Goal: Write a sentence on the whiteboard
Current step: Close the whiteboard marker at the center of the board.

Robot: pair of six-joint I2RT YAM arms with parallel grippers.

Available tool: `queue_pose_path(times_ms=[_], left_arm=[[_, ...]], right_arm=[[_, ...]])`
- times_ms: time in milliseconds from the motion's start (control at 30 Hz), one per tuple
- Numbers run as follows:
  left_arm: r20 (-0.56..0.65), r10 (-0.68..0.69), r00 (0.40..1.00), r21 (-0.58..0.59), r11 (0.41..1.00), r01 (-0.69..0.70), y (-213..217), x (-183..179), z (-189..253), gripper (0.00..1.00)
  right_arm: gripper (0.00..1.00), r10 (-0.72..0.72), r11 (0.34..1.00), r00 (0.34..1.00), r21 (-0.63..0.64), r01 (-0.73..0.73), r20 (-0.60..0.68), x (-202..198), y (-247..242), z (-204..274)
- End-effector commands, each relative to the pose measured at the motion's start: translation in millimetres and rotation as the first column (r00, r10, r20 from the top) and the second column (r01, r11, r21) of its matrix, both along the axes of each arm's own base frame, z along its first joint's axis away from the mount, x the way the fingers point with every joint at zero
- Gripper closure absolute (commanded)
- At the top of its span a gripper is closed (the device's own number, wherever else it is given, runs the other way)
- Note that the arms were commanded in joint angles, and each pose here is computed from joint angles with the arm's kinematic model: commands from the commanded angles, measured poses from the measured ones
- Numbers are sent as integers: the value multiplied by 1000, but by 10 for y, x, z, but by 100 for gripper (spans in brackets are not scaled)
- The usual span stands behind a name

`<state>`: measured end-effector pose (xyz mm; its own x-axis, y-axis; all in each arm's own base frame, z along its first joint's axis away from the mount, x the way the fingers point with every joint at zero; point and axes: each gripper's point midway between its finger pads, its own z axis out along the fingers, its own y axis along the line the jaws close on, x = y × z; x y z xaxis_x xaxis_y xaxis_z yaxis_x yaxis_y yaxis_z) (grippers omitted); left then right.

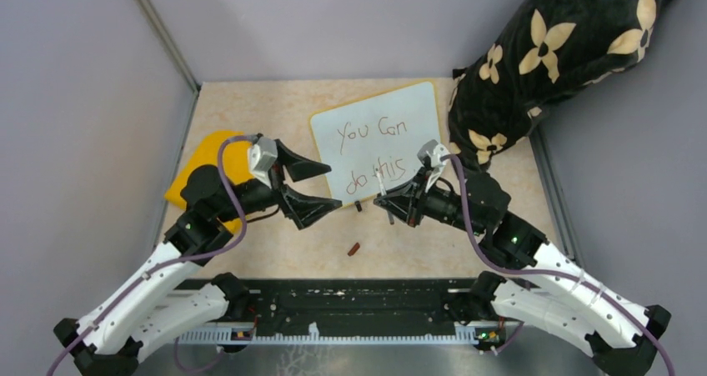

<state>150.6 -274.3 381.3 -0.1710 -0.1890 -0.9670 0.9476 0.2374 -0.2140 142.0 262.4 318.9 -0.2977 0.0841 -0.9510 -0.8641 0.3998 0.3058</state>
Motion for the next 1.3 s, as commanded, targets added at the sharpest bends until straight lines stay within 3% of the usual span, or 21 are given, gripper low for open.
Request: queue_pose_path(times_ms=[0, 133, 333, 500, 600, 700, 767, 1000, 1100, 1267], left_arm=[[-92, 155, 984, 150, 979, -140, 145, 205, -713, 1], [-345, 110, 932, 290, 957, -6, 77, 6, -1442, 1], [-461, 186, 868, 414, 910, 25, -14, -83, -1888, 1], [-393, 294, 871, 531, 846, -46, -94, -25, -2065, 1], [-306, 409, 860, 610, 778, -153, 47, 157, -2131, 1], [-207, 585, 784, 665, 672, -326, 320, 407, -2115, 1], [-200, 658, 726, 653, 642, -402, 422, 494, -2071, 1], [-300, 643, 705, 524, 728, -441, 384, 450, -1970, 1], [-266, 542, 797, 511, 781, -360, 319, 317, -1948, 1], [-312, 420, 852, 428, 863, -269, 162, 156, -1904, 1]], right_arm=[[100, -246, 969, 969, -26, 245, -35, 316, -244, -229], [100, -375, 926, 923, -72, 369, -83, 429, -440, -504], [100, -443, 896, 890, -97, 434, -108, 438, -603, -661], [100, -484, 875, 868, -66, 479, -112, 443, -717, -653], [100, -479, 878, 872, -58, 476, -102, 431, -728, -635], [100, -480, 877, 871, -63, 476, -100, 432, -731, -623], [100, -490, 872, 866, -68, 485, -100, 444, -745, -612], [100, -451, 891, 884, 3, 455, -120, 400, -673, -507], [100, -429, 901, 897, 17, 434, -109, 374, -648, -482], [100, -406, 911, 906, 27, 412, -117, 358, -596, -497]])
